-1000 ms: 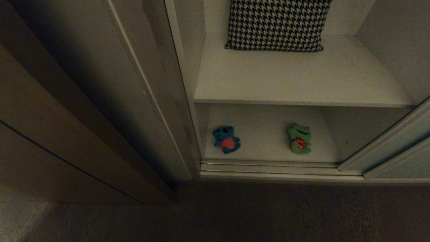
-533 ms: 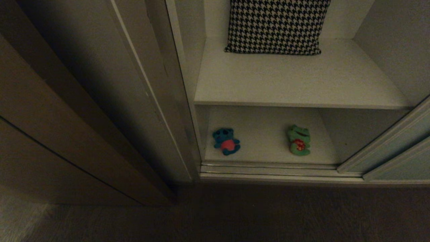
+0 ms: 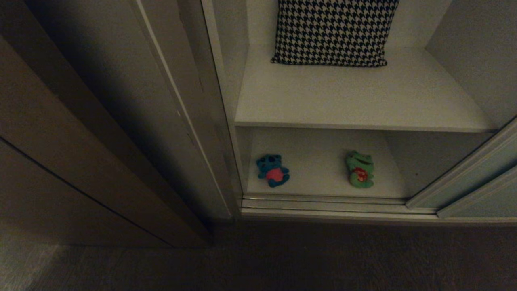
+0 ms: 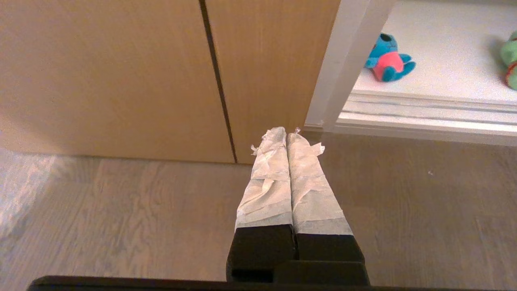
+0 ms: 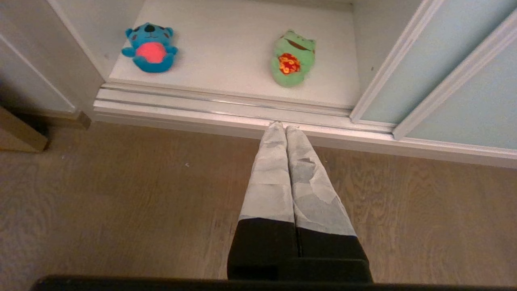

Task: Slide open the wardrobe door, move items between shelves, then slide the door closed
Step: Close the door

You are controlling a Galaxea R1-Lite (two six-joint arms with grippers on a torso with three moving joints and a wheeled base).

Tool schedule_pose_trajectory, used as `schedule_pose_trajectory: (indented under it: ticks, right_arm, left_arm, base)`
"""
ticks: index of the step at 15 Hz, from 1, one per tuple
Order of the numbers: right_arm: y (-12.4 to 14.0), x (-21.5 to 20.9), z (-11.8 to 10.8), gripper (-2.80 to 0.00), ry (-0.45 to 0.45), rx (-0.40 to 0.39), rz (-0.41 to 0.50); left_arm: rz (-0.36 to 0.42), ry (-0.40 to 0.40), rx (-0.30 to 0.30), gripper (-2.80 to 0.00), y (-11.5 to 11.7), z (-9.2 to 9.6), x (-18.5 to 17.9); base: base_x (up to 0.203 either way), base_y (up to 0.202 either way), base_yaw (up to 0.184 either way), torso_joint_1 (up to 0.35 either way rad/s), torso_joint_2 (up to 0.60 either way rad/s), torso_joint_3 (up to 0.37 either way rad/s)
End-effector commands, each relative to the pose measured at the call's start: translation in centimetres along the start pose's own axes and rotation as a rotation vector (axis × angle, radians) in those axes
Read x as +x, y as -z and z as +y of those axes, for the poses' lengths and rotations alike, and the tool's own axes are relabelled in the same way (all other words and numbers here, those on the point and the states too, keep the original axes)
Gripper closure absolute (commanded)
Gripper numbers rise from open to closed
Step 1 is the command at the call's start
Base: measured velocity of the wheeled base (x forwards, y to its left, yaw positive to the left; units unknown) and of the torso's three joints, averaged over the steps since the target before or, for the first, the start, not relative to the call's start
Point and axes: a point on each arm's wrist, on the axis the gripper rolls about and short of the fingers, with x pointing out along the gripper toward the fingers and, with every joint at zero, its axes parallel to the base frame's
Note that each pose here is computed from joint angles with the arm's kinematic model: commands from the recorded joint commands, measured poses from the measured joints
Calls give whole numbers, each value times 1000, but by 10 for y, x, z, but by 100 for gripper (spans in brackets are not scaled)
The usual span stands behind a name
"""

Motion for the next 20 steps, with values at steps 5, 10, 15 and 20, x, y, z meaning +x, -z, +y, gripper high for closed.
schedule_pose_trajectory:
  ticks: [5,10,15,20]
  right_arm:
    - [0,0,0,0,-1,0,2]
    - [0,0,0,0,-1,0,2]
    - [0,0,0,0,-1,0,2]
    - [0,0,0,0,-1,0,2]
  left_arm:
    - [2,0,0,0,0,0,0]
    - [2,0,0,0,0,0,0]
    - [2,0,0,0,0,0,0]
    - [2,0,0,0,0,0,0]
  base:
    - [3,-110,6,1,0,3]
    - [0,-197,4,4,2,2]
    - [0,-198,3,2,4,2]
    - [0,-197,2,2,1,3]
